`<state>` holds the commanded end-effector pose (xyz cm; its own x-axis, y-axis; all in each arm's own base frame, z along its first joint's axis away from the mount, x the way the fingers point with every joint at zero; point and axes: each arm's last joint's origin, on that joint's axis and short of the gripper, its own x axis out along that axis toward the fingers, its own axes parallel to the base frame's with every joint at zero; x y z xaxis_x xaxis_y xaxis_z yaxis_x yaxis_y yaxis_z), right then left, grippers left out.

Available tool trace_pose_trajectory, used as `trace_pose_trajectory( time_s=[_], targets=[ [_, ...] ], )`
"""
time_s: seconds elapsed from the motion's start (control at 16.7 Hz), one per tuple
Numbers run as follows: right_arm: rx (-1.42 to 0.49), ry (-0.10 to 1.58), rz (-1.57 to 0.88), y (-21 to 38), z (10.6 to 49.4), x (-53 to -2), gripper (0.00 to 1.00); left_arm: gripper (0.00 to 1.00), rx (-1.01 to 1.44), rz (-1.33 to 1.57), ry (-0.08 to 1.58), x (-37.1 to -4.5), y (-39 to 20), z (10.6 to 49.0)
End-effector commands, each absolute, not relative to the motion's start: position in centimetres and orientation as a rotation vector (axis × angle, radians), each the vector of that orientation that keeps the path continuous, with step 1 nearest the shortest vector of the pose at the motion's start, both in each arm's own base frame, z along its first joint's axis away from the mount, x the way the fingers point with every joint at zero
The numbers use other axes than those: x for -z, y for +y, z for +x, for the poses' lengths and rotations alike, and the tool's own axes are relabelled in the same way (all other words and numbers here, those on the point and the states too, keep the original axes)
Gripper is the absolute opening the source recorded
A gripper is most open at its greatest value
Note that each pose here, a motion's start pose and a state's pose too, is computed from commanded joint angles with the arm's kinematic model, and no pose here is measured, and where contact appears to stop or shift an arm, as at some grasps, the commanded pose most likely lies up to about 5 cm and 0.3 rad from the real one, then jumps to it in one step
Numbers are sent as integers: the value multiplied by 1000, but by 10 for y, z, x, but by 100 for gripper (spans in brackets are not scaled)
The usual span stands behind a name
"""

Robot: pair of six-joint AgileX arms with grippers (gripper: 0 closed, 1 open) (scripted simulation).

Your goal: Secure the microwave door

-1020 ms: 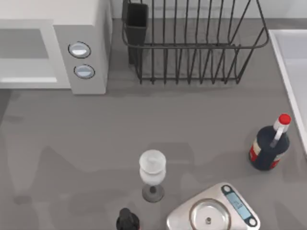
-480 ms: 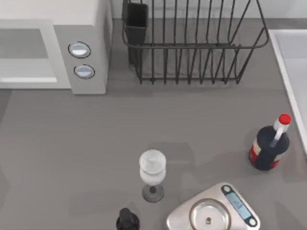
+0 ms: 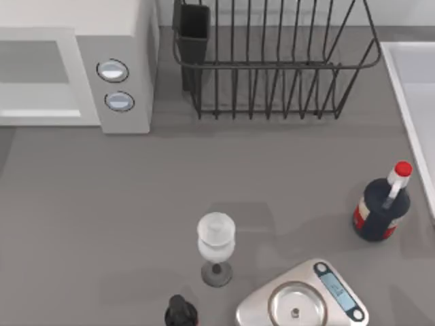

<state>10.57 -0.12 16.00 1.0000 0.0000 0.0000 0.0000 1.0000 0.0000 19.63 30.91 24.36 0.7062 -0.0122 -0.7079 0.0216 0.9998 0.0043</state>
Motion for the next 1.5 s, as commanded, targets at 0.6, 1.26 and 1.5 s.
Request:
trace_pose_trajectory(
  time_s=[0.6, 1.26, 1.5],
  targets=[
    [0, 0, 0, -1, 106, -160, 100, 0, 18, 11, 784, -148, 311, 196],
    [0, 0, 0, -1, 106, -160, 100, 0, 25, 7, 792, -147, 250, 199],
    [0, 0, 0, -1, 106, -160, 100, 0, 23, 9, 786, -145, 212, 195]
  ],
)
